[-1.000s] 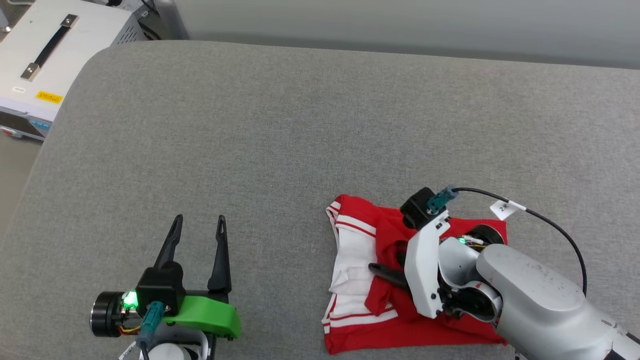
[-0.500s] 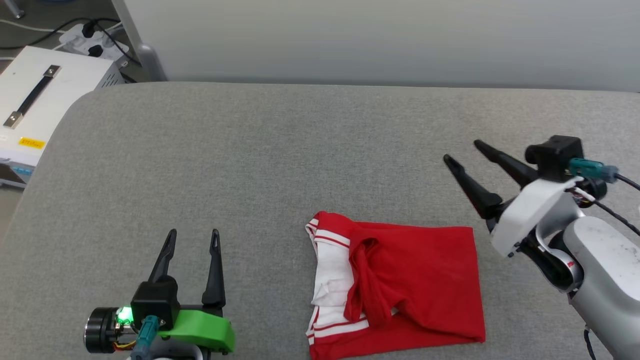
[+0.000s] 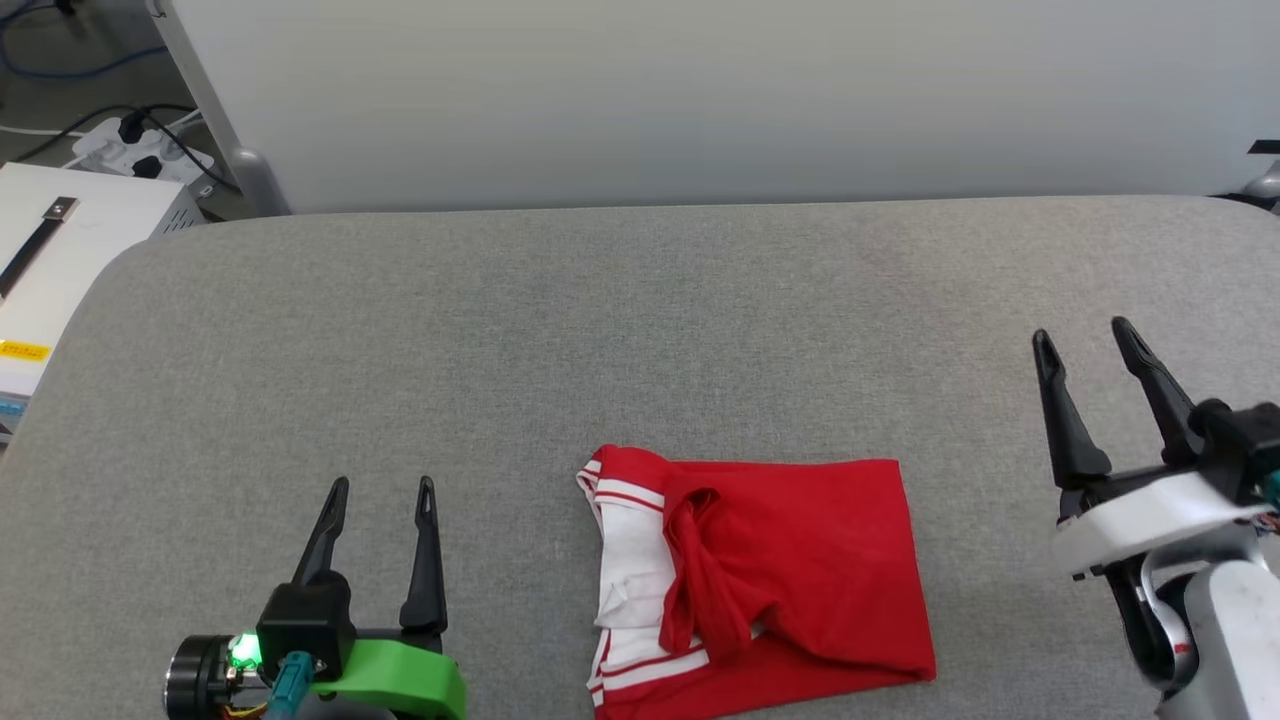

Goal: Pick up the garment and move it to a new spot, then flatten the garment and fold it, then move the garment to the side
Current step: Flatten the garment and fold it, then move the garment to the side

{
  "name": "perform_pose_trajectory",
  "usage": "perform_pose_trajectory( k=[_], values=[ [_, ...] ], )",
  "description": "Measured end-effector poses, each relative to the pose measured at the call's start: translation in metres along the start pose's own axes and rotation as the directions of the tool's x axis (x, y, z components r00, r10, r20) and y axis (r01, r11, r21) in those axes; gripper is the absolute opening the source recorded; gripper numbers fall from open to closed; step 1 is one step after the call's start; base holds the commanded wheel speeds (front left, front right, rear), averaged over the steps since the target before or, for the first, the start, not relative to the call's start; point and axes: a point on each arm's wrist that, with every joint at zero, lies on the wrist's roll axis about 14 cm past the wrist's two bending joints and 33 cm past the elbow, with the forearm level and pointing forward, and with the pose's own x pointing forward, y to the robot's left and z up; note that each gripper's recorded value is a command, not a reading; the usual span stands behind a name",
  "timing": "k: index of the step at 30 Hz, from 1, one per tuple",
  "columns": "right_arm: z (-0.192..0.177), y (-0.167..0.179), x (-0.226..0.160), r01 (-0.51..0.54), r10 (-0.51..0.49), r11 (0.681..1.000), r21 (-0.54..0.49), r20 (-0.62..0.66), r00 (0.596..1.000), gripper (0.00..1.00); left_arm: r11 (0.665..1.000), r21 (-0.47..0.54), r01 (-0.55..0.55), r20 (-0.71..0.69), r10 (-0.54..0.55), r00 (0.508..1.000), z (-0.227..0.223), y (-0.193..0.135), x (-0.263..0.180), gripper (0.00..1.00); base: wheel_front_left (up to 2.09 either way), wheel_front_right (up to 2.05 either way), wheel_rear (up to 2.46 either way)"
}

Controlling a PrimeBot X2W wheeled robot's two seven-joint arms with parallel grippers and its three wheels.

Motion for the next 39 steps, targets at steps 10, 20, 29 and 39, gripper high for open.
perform_pose_trajectory(
  k=[10, 20, 29, 39],
  values=[
    [-0.008, 0.006, -0.049, 0.089, -0.089, 0.996, -0.005, -0.013, 0.996, 1.0, 1.0, -0.002, 0.006, 0.016, -0.006, 1.0, 0.006, -0.001, -0.005, 1.0, 0.0, 0.0, 0.0],
    [-0.028, 0.015, -0.066, 0.098, -0.095, 0.995, 0.031, -0.077, 0.992, 1.0, 1.0, -0.007, 0.014, 0.004, -0.014, 1.0, 0.003, -0.003, -0.011, 1.0, 0.0, 0.0, 0.0],
    [-0.031, 0.018, -0.066, 0.092, -0.088, 0.995, 0.036, -0.088, 0.992, 1.0, 1.0, -0.008, 0.003, -0.004, -0.003, 1.0, 0.0, 0.001, -0.014, 1.0, 0.0, 0.0, 0.0],
    [0.037, 0.002, -0.016, 0.033, -0.028, 0.999, -0.041, 0.124, 0.992, 1.0, 1.0, -0.009, -0.006, -0.02, 0.006, 1.0, -0.005, 0.003, -0.014, 1.0, 0.0, 0.0, 0.0]
  ],
)
